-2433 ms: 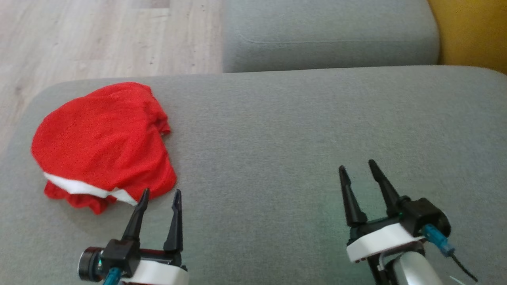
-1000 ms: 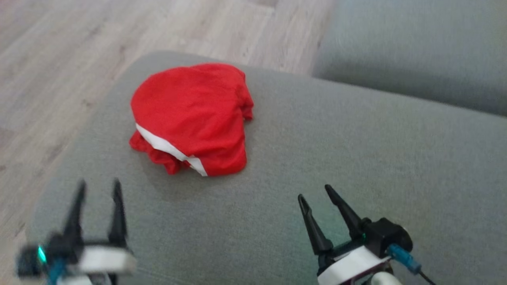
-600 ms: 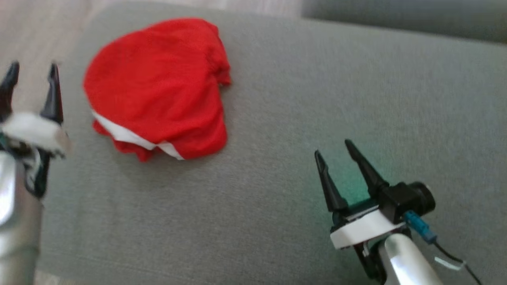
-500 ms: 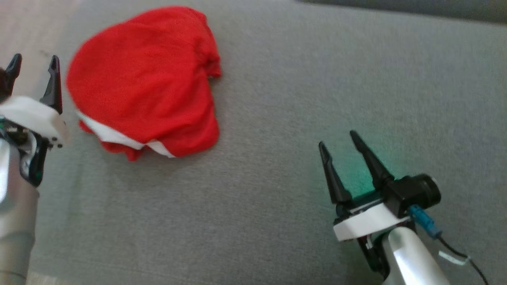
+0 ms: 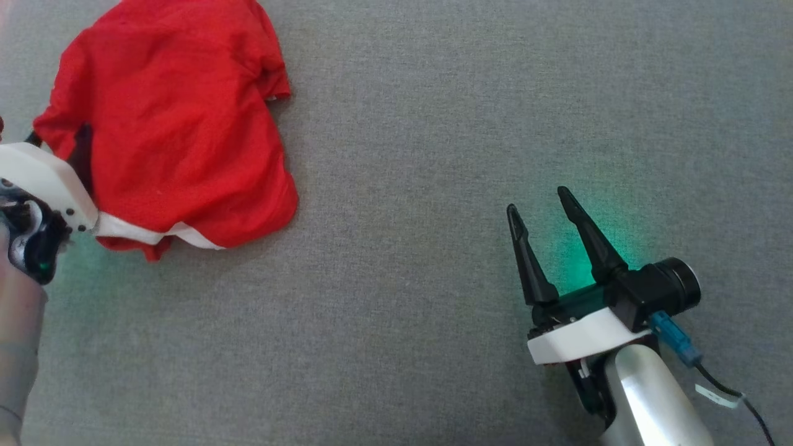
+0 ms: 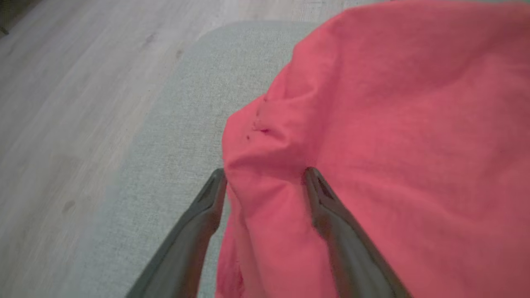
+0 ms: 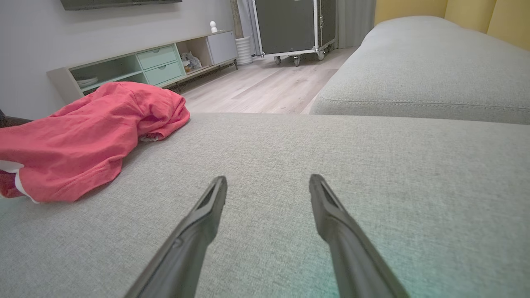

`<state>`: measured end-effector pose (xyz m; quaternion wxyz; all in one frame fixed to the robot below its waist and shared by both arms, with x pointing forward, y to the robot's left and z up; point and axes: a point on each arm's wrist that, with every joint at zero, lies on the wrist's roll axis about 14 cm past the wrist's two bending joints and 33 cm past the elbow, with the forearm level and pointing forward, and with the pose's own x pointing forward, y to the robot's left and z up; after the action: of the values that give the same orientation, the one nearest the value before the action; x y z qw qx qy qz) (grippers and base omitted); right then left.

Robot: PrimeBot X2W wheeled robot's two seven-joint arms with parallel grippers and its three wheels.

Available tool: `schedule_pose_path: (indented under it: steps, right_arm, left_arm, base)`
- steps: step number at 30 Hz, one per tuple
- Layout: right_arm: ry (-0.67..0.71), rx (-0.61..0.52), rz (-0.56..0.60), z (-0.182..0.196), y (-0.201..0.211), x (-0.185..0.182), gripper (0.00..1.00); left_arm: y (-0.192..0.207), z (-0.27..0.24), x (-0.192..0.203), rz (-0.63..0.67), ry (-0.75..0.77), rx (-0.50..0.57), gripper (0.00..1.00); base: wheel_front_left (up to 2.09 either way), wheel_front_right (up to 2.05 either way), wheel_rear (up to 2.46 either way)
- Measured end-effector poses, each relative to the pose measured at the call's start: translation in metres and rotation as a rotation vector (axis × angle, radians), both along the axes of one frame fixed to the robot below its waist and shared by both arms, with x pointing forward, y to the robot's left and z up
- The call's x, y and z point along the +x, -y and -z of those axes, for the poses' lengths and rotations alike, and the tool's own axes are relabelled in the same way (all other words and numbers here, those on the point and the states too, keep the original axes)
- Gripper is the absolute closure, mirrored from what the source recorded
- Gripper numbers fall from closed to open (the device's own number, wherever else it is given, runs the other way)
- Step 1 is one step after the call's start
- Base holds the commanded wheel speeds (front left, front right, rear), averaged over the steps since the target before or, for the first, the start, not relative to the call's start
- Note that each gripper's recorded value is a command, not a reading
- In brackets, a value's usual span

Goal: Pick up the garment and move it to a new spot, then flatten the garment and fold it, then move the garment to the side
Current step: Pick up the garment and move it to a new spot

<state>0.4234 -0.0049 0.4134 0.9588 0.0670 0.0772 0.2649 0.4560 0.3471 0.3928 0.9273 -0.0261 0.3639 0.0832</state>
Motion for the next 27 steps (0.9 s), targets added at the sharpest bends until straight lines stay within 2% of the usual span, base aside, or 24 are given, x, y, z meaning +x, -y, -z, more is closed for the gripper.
schedule_pose_path:
  steps: [1, 2, 8, 18, 22, 27]
  right_arm:
    - [-0.001, 0.0, 0.001, 0.0, 0.0, 0.0, 0.0]
    - [-0.001, 0.0, 0.002, 0.0, 0.001, 0.0, 0.0]
    - [0.02, 0.001, -0.003, -0.008, -0.001, 0.0, 0.0]
    - [0.079, 0.036, -0.013, -0.042, -0.006, -0.012, 0.0]
    - [0.087, 0.05, -0.003, -0.052, -0.003, -0.025, 0.0]
    - [0.11, 0.06, 0.002, -0.066, 0.0, -0.041, 0.0]
  left_arm:
    - [0.001, 0.001, 0.0, -0.004, 0.0, -0.013, 0.75]
    - [0.002, 0.002, 0.0, -0.005, 0.0, -0.019, 1.0]
    - [-0.011, -0.029, 0.01, -0.005, 0.152, 0.036, 1.0]
    - [-0.018, -0.153, 0.029, 0.008, 0.602, 0.069, 1.0]
    - [0.003, -0.215, 0.027, 0.067, 0.791, 0.029, 1.0]
    - [0.036, -0.26, 0.01, 0.181, 0.915, 0.022, 1.0]
  base:
    - [0.0, 0.0, 0.0]
    - [0.0, 0.0, 0.0]
    - [0.0, 0.0, 0.0]
    - [0.0, 0.0, 0.0]
    - [0.0, 0.0, 0.0]
    - [0.0, 0.0, 0.0]
